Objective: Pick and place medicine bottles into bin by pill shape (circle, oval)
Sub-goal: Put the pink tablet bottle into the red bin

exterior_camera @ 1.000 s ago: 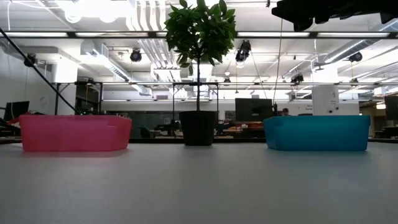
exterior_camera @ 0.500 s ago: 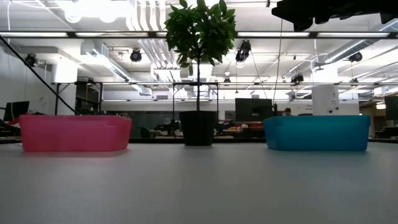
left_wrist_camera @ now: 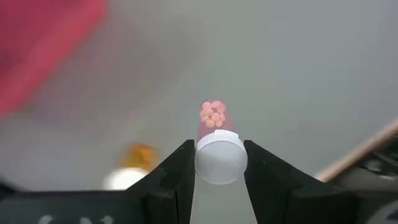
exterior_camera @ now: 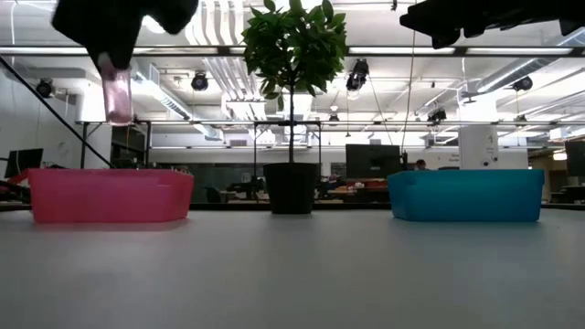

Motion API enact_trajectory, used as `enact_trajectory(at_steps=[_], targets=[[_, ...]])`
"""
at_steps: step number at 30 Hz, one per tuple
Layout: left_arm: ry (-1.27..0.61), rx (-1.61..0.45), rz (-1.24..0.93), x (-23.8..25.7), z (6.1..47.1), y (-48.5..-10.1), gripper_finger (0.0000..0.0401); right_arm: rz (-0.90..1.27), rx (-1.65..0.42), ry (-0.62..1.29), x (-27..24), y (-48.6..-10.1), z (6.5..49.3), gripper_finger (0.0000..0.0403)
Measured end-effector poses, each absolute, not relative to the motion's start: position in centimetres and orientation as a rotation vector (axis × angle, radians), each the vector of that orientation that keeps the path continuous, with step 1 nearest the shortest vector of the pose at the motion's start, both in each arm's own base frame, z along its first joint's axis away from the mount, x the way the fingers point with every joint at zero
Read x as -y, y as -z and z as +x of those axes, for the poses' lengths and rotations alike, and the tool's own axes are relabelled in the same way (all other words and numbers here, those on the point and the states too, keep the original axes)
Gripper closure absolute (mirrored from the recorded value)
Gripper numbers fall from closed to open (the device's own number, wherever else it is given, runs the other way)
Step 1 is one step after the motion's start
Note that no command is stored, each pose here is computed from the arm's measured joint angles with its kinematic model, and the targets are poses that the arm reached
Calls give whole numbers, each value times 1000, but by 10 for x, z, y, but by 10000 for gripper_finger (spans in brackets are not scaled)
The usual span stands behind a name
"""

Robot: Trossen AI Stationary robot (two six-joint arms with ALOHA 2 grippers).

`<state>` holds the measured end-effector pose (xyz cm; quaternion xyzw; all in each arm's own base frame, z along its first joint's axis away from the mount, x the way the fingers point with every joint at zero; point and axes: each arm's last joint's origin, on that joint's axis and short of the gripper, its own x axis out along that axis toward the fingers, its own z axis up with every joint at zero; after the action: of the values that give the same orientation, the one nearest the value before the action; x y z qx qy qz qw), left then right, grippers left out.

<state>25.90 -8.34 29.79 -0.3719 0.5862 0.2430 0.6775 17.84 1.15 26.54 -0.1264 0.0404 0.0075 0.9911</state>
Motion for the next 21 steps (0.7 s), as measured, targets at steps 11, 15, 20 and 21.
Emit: enact_trajectory(at_steps=[11, 15, 20, 21], targets=[[-611, -1386, -652, 8, 254, -298, 302, -259, -81, -15, -12, -265, 178, 266], [-626, -1382, -615, -11, 254, -297, 302, -260, -83, -16, -12, -265, 178, 266], [-646, -1408, -603, -29, 251, -288, 302, -265, -95, -17, -12, -264, 178, 266], [-654, -1414, -605, -32, 250, -286, 302, -267, -98, -18, -12, -264, 178, 266]])
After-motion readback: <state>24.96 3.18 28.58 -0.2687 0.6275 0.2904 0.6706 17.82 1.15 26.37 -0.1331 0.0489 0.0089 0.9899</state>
